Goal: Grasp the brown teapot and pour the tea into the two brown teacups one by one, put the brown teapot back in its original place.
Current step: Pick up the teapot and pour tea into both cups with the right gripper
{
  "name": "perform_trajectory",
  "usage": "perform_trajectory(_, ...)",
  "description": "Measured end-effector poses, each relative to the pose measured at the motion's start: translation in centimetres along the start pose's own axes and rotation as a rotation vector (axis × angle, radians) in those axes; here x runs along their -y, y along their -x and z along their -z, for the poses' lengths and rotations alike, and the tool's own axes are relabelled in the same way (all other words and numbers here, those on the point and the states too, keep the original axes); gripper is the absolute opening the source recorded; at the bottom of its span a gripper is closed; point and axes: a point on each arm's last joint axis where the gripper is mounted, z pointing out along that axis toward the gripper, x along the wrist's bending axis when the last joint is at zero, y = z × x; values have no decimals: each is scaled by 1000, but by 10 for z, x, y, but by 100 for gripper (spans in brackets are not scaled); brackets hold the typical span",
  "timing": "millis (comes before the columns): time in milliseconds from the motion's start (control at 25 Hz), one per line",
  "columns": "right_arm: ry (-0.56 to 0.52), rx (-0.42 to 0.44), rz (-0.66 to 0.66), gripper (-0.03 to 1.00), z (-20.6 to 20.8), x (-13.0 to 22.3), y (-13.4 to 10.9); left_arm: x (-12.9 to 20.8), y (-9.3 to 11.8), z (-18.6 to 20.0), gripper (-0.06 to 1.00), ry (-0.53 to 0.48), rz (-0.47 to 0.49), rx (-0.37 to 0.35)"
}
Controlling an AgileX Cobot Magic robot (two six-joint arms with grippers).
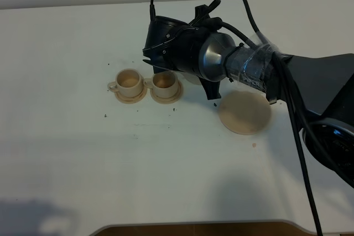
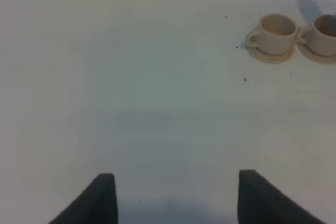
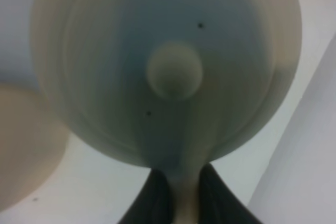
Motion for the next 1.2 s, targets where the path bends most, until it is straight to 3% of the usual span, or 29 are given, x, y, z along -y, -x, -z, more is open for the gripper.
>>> perform_trajectory(1200, -4, 76, 107, 12, 6, -4, 2, 0, 0, 0, 51, 0, 0, 0)
